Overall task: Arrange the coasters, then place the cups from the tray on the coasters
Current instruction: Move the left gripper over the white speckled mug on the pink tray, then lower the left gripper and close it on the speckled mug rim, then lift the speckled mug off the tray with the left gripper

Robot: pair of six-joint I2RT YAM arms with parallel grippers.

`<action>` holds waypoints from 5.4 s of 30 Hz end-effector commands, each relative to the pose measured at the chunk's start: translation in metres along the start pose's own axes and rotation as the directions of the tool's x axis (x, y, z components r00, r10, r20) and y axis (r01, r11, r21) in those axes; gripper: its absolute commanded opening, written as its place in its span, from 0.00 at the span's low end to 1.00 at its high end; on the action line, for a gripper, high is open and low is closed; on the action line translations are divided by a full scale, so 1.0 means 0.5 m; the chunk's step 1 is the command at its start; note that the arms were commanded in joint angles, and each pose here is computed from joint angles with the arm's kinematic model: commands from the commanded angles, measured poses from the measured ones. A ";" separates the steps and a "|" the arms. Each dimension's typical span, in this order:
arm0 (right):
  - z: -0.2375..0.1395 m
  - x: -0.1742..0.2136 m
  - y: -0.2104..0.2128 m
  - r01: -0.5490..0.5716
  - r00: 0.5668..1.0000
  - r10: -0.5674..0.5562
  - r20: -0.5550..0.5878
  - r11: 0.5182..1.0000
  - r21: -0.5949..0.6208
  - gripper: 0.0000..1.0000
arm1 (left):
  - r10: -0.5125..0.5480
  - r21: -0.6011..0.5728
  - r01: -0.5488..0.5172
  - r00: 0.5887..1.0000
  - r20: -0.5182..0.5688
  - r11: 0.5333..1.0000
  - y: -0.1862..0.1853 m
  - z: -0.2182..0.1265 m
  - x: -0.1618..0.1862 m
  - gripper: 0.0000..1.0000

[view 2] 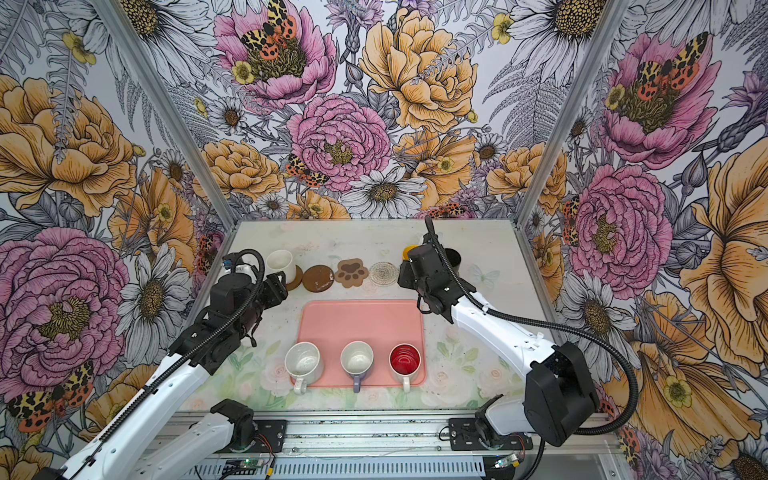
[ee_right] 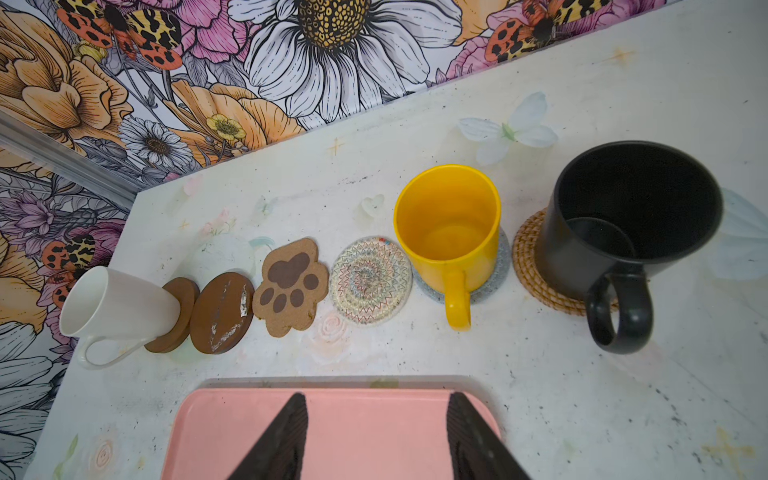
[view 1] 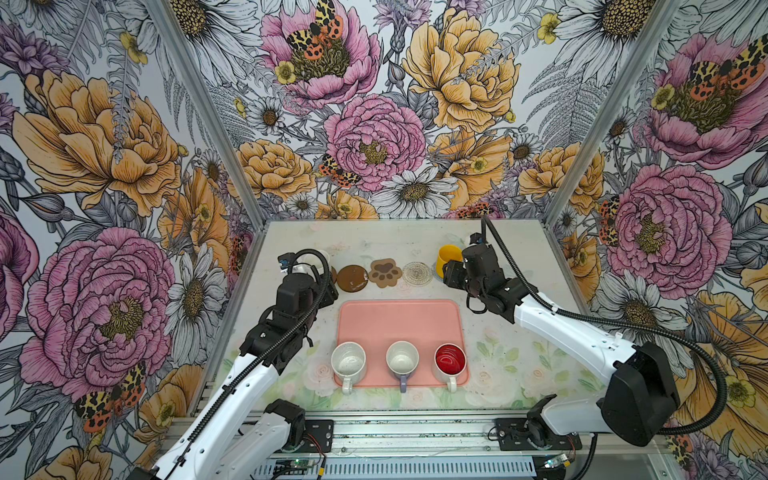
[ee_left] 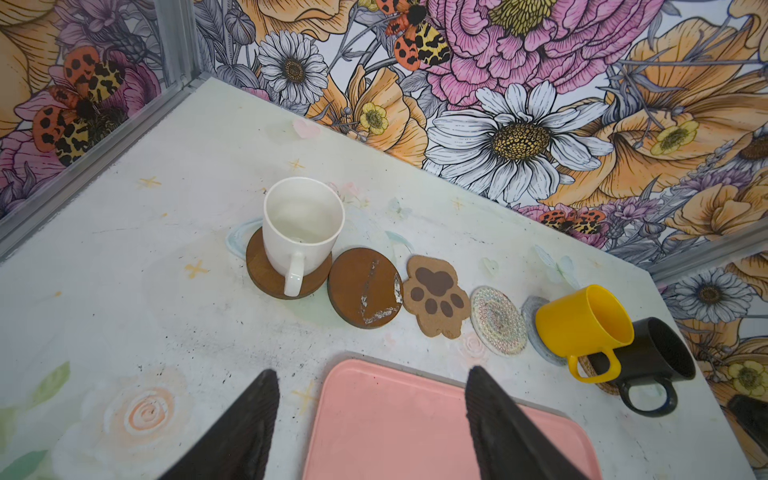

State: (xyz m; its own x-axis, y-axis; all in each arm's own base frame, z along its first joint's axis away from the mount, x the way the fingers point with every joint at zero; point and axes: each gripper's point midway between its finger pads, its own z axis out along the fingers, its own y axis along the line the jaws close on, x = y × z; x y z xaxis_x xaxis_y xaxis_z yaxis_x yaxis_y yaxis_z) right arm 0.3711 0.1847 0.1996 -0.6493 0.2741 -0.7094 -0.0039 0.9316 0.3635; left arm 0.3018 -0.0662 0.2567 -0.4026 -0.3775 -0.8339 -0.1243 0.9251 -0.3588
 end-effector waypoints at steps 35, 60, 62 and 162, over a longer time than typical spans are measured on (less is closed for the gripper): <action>0.022 -0.010 -0.034 -0.064 0.998 0.064 0.009 0.998 -0.026 0.56 | 0.164 0.273 0.014 0.769 -0.618 0.962 -0.078 -0.244 0.315 0.55; 0.038 -0.002 -0.022 -0.072 0.997 0.071 -0.018 0.996 -0.048 0.56 | 0.161 0.089 -0.144 0.646 -0.746 0.986 0.023 -0.260 0.446 0.53; 0.039 -0.003 -0.023 -0.073 0.997 0.072 -0.016 0.996 -0.047 0.56 | 0.155 0.078 -0.146 0.651 -0.743 0.986 0.025 -0.257 0.447 0.53; 0.064 0.006 -0.012 -0.076 0.996 0.073 -0.045 0.994 -0.074 0.56 | 0.219 -0.027 -0.297 0.760 -0.612 0.955 -0.004 -0.138 0.459 0.00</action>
State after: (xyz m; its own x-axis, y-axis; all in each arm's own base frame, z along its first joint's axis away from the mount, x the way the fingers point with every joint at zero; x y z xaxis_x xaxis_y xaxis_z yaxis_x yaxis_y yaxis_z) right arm 0.3847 0.1841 0.1667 -0.7003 0.3132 -0.6415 0.0005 0.8988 0.4383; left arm 0.1253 -0.1401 0.0675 -0.9384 -0.0442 -0.3426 -0.0334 0.9987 -0.0373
